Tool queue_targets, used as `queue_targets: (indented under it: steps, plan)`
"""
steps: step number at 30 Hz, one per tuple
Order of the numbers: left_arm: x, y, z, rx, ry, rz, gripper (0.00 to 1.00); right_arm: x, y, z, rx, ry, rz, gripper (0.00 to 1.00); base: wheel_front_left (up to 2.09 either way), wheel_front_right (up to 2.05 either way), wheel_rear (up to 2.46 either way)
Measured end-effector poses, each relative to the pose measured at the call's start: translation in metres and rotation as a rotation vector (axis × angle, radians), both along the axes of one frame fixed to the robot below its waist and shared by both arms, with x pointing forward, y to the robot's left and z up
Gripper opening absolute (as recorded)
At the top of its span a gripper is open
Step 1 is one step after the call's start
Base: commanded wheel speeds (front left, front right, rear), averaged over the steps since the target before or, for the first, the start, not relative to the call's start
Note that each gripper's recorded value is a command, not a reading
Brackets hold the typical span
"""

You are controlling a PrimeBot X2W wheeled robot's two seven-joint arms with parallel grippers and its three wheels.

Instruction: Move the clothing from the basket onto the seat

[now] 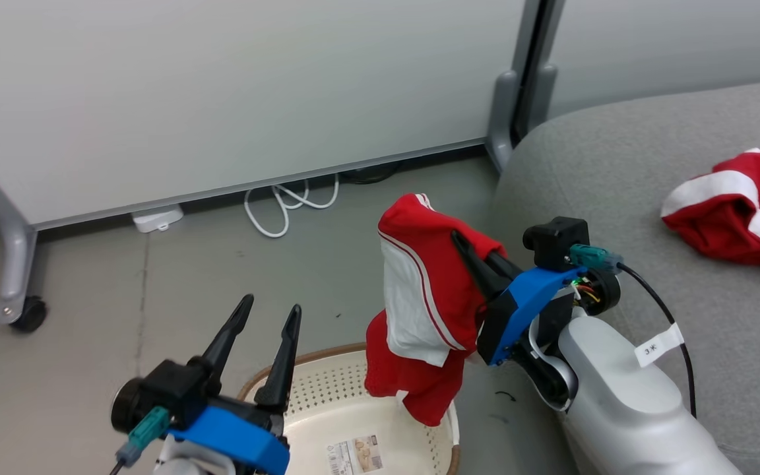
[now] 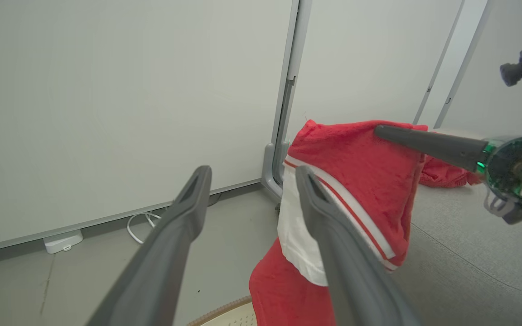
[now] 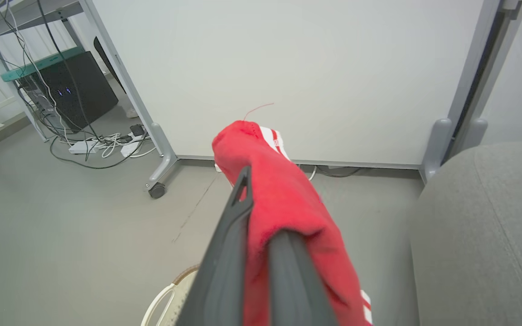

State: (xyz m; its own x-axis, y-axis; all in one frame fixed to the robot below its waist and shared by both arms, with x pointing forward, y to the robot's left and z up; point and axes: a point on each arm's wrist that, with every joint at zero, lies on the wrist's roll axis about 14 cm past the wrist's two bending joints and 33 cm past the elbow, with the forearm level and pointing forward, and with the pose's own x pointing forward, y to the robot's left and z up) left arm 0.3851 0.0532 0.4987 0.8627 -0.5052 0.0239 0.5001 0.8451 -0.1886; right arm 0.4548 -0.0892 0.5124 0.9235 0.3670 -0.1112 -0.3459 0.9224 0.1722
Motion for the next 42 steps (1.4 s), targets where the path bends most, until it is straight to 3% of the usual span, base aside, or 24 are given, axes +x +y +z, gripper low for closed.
queue_targets:
  steps: [9,26,42]
  plan:
    - [-0.008,-0.012,-0.017,0.008,0.024,-0.034,1.00,-0.017,-0.048,-0.002,-0.017,0.006,-0.109,0.00,0.00,0.00,0.00]
    - [-0.006,-0.091,-0.020,-0.014,0.018,-0.257,1.00,-0.069,-0.130,0.000,-0.042,0.016,-0.350,0.00,0.00,0.00,0.00]
    - [-0.001,-0.106,-0.030,-0.019,0.035,-0.301,1.00,-0.079,-0.149,-0.007,-0.075,0.053,-0.415,0.00,0.00,0.00,0.00]
